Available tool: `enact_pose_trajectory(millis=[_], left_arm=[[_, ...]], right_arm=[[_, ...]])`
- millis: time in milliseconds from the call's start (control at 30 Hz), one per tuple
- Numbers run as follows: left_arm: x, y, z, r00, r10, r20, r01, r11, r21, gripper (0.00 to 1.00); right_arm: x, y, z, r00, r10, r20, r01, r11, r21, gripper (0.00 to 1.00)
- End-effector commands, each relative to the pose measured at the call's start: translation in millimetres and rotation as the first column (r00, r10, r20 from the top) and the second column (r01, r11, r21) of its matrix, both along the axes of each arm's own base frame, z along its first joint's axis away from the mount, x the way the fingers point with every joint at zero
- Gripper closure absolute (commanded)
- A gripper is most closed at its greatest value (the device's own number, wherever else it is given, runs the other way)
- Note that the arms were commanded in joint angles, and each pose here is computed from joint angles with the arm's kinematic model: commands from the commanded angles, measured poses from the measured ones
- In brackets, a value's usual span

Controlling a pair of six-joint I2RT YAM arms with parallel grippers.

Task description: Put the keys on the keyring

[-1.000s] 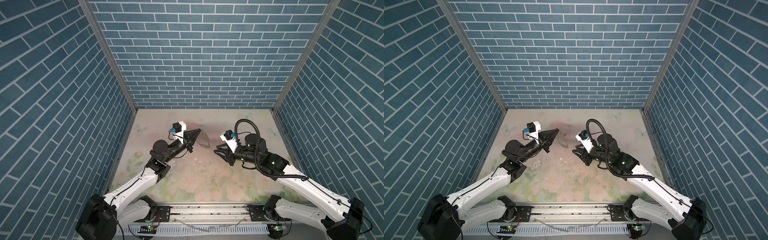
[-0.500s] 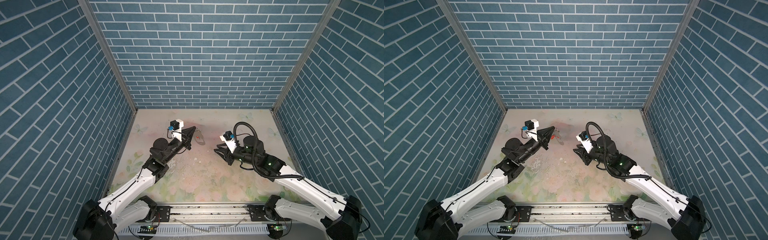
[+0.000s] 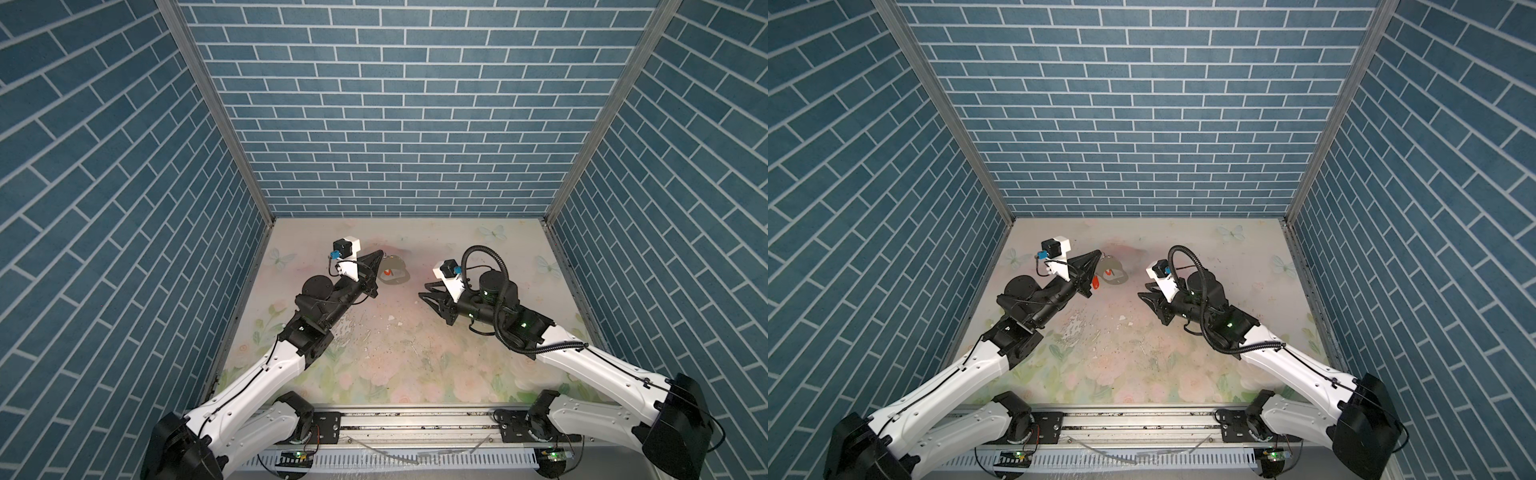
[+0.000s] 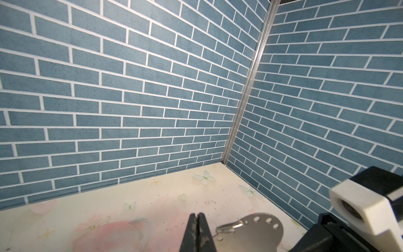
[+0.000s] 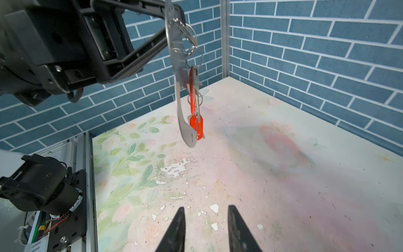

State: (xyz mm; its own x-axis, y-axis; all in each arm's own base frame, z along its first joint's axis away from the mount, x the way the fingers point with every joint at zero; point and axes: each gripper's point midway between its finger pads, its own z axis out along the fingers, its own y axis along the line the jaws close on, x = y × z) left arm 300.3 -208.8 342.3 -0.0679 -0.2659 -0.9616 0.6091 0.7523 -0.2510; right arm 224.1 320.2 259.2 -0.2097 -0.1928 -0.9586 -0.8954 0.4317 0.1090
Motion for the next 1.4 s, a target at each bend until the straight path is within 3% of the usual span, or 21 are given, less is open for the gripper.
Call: enact_pose_trajectory(millis=[0, 200, 767, 1367], left_arm=[[-2.9, 3.4, 20.5, 0.999, 0.006, 0.041, -0.005, 1.000, -0.024, 1.00], [-4.1, 5.2, 27.4, 0.999, 0.010, 0.051, -0.007, 0.999, -0.052, 1.00], [-5.7, 6.9, 28.1, 0.998, 0.012, 0.054, -0.008, 0.997, -0.073, 1.00], [-7.4, 6.6, 24.4, 0.999, 0.004, 0.046, 0.000, 0.996, -0.090, 1.00]], right_arm=[[-6.3, 14.7, 10.7, 0.996, 0.083, 0.019, -0.084, 0.995, 0.053, 0.66], [-7.0, 30.9, 16.6, 0.988, 0.150, 0.017, -0.151, 0.985, 0.081, 0.63], [3.5, 54.9, 34.3, 0.979, 0.195, 0.061, -0.201, 0.971, 0.127, 0.61], [24.3, 62.9, 45.7, 0.990, 0.111, 0.086, -0.125, 0.977, 0.171, 0.64]])
